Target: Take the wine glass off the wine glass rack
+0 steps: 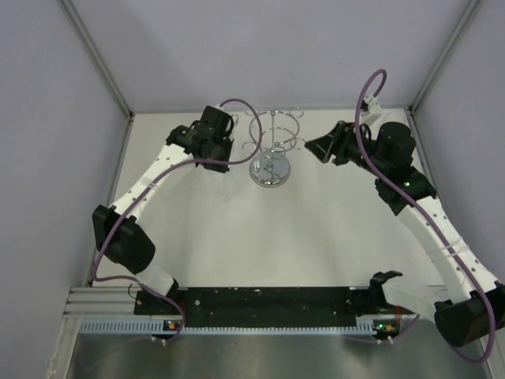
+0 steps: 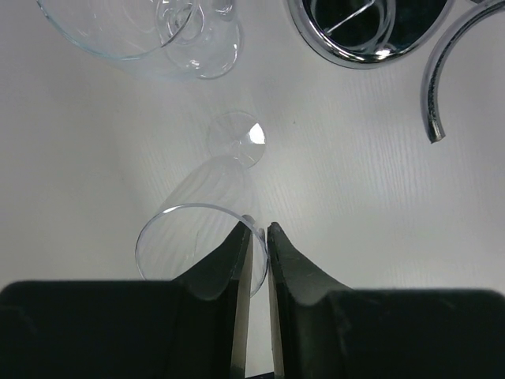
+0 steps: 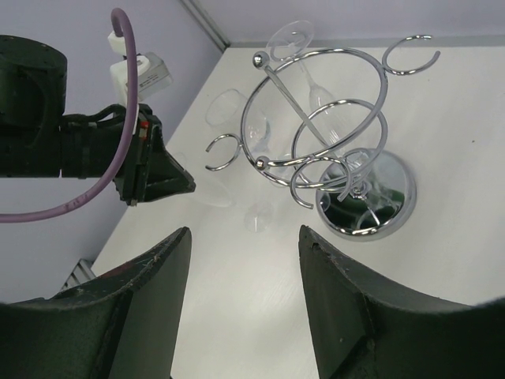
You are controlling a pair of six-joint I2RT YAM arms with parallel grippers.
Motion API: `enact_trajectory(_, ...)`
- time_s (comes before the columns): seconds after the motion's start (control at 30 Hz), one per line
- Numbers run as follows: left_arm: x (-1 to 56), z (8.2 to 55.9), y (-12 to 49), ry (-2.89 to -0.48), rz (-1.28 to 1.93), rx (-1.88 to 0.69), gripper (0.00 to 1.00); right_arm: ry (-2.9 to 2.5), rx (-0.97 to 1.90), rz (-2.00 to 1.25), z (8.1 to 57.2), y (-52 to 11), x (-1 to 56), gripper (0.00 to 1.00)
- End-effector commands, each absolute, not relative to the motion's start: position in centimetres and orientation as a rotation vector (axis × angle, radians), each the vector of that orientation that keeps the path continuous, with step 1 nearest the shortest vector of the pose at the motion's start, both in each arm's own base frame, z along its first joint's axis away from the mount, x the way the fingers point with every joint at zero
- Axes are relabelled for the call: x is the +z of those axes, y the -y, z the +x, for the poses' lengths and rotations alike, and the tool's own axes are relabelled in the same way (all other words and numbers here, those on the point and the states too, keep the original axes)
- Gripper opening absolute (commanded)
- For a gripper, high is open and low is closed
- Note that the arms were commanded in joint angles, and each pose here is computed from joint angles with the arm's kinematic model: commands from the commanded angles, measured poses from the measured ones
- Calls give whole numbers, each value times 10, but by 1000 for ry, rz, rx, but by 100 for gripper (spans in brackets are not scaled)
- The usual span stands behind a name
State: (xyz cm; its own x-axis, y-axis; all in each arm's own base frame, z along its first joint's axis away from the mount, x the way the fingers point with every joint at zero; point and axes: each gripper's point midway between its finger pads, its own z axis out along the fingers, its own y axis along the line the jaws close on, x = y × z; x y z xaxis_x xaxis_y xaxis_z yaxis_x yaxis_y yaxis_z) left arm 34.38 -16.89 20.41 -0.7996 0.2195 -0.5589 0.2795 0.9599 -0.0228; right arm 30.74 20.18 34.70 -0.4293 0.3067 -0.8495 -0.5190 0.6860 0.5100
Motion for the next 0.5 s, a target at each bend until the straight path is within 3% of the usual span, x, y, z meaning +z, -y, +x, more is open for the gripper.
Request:
enact_trajectory(0.0, 218, 352, 171, -2482, 359, -128, 21, -1738, 916, -200, 308, -203, 357, 57)
enact_trajectory(0.23, 223, 354, 174, -2467, 363, -133, 39, -1745, 915, -200, 308, -203, 354, 57)
enact_trajectory(0.47, 247, 355, 173, -2427, 362, -133, 44, -1747, 916, -198, 309, -203, 353, 58)
